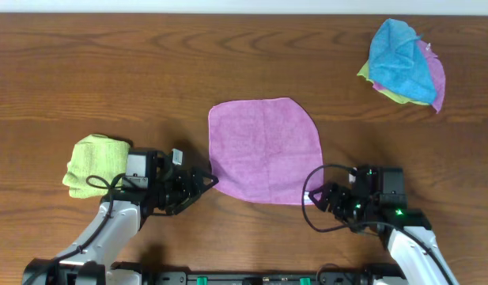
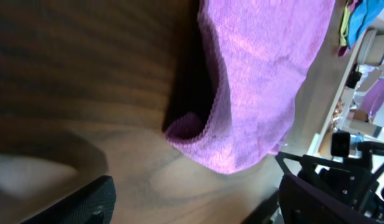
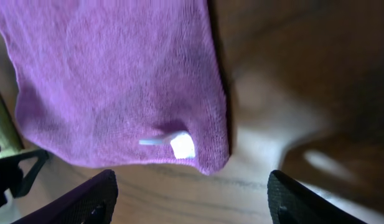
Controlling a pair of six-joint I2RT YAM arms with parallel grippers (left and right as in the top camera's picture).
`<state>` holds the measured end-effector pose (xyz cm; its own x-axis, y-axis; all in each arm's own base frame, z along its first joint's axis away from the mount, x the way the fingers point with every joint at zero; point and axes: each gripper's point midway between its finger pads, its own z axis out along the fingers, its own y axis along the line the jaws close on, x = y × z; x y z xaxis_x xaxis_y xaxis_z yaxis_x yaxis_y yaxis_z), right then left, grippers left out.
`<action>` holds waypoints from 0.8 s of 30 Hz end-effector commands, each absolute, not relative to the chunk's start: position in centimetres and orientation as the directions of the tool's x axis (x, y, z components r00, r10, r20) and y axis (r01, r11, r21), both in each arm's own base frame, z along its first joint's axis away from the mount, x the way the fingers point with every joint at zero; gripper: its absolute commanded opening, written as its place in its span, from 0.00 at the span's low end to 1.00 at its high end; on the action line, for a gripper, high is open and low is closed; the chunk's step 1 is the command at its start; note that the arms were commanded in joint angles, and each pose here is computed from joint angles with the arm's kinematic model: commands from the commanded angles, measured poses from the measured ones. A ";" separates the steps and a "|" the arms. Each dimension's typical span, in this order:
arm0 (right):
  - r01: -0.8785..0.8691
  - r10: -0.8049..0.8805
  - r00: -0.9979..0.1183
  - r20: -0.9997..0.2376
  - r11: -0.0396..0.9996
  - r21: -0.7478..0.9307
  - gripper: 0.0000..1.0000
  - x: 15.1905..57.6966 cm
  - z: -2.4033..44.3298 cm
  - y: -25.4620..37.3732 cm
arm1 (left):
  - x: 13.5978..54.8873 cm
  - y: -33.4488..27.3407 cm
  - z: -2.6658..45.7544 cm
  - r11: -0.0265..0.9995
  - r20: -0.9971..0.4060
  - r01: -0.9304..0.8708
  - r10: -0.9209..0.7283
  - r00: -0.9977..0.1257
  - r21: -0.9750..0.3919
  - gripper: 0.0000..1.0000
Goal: Fold the cloth
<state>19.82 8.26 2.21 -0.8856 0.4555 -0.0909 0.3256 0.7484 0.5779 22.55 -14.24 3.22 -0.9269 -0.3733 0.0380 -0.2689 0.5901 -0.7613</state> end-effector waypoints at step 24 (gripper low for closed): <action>0.447 0.531 -0.847 -0.001 0.714 0.539 0.71 21.4 -1.7 7.8 | 25.3 -14.8 1.5 0.585 0.004 -0.282 -0.431 -0.903 -0.761 0.96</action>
